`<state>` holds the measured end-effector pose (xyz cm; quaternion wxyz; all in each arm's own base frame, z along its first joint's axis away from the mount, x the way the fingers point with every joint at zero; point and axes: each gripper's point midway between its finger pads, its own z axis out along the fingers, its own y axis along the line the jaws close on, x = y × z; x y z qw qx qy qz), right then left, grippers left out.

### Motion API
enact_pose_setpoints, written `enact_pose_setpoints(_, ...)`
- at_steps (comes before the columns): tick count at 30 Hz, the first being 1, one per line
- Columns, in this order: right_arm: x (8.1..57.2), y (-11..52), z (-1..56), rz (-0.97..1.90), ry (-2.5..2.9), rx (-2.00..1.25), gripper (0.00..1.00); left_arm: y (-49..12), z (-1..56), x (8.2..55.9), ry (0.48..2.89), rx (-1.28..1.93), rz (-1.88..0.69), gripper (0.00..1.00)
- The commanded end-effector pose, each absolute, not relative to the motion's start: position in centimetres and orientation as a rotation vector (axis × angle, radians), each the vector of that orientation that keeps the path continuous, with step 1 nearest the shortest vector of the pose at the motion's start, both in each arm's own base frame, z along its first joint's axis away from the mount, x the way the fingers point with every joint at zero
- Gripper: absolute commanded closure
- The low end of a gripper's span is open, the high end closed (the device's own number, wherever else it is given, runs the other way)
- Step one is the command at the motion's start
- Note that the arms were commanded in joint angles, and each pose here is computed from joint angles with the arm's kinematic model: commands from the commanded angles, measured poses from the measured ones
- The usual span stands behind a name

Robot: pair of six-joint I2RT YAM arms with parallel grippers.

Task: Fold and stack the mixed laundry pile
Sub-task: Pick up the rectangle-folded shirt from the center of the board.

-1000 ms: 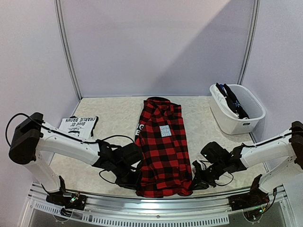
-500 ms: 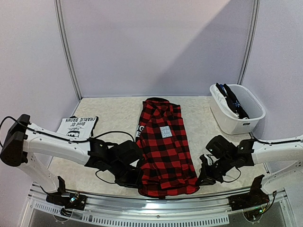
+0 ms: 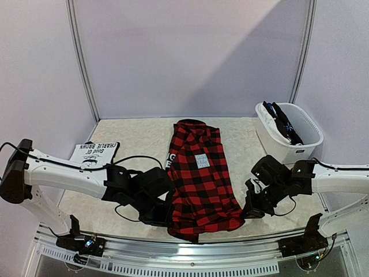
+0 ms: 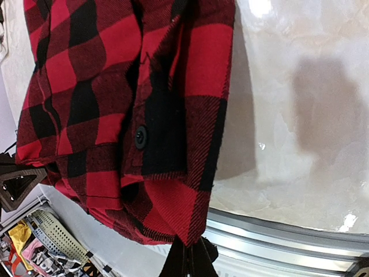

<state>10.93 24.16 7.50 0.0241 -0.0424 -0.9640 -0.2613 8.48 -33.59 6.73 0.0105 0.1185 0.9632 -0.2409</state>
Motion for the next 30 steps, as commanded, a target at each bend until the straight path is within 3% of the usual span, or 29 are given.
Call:
enact_pose_setpoints(1,11.7,23.6,8.3,-0.74,-3.052,-0.121,1.0,-33.7,7.9,8.5,2.982,0.407,-0.727,1.0)
enact_pose_setpoints(16,17.7,24.1,13.7,-0.627,-3.272,-0.114,1.0,-33.7,13.5,14.1,2.894,0.377,-0.69,1.0)
enact_pose_setpoints(30,30.9,26.1,16.7,-0.648,-3.342,-0.125,1.0,-34.2,17.3,27.5,2.837,0.138,-0.778,1.0)
